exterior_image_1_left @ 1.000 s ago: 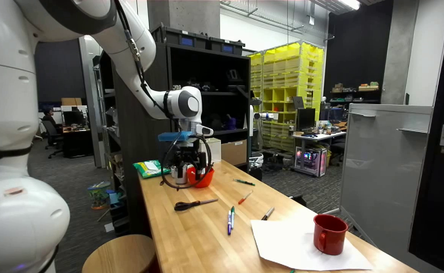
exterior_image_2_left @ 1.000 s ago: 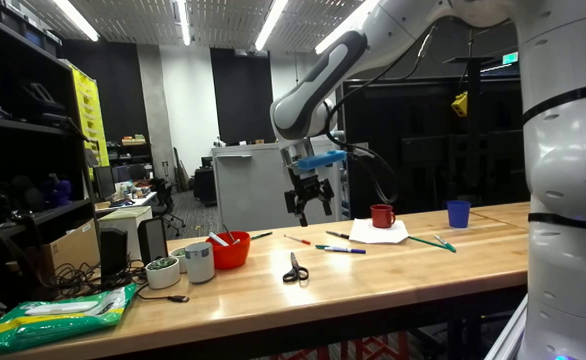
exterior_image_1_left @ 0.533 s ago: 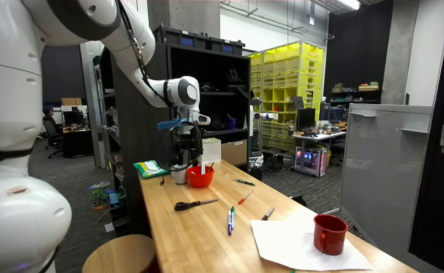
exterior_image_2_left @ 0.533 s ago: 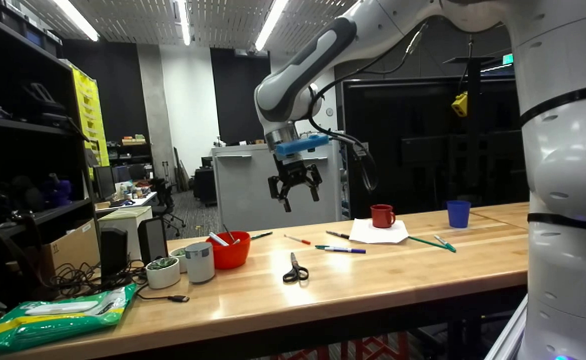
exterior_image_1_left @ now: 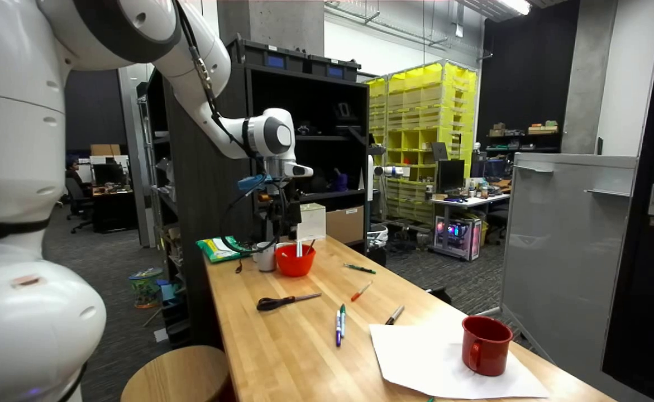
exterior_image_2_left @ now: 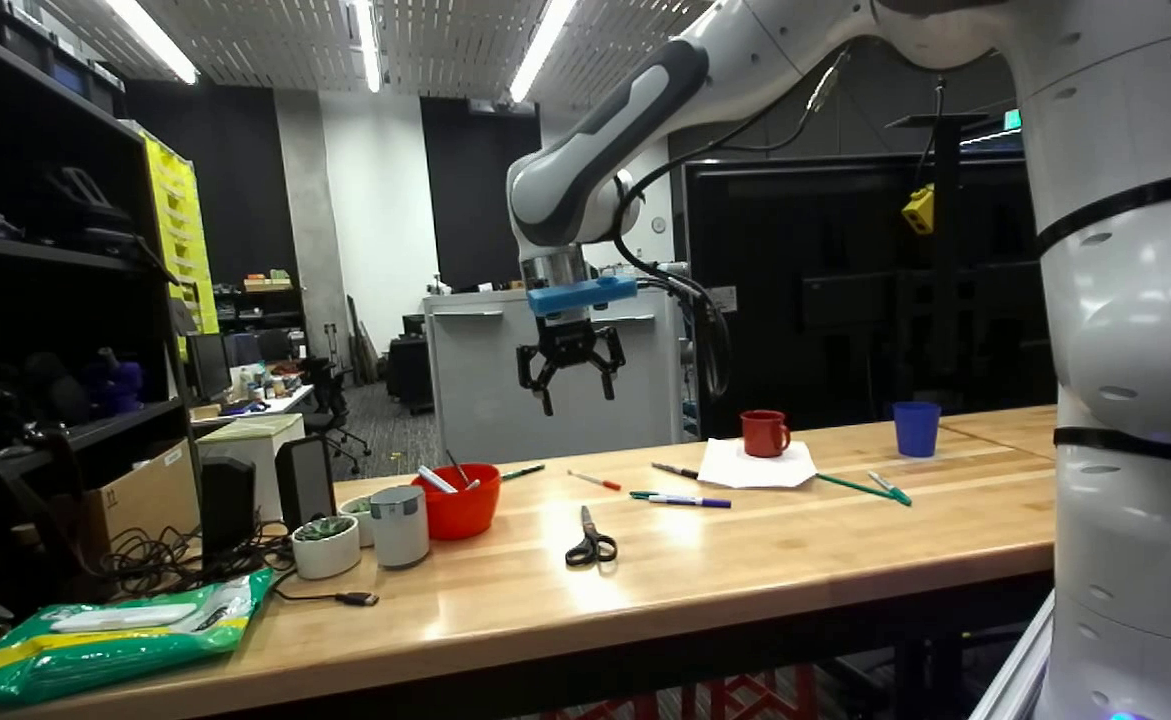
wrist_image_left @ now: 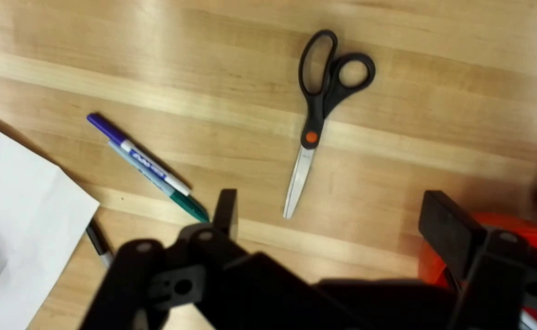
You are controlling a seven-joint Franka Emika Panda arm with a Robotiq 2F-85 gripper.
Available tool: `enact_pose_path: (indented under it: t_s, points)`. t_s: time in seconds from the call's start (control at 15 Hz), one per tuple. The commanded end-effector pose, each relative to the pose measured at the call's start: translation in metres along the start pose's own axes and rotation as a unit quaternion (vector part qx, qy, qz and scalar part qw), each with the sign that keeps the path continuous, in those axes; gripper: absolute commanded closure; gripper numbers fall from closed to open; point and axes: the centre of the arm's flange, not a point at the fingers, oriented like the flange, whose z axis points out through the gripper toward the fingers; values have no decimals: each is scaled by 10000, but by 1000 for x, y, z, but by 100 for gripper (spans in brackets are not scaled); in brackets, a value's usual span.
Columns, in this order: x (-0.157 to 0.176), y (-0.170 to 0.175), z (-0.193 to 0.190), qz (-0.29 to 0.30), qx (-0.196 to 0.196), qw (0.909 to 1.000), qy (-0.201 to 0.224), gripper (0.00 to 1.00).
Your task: Remove one marker from the left red cup, then move it to the left
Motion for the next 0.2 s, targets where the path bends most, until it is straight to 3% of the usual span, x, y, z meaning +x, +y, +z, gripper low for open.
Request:
enact_pose_path:
  t_s: [0.0,0.13]
  points:
    - [4,-1,1,-94,76,9996,246,0]
    - [6,-1,6,-211,155,9985,487,0]
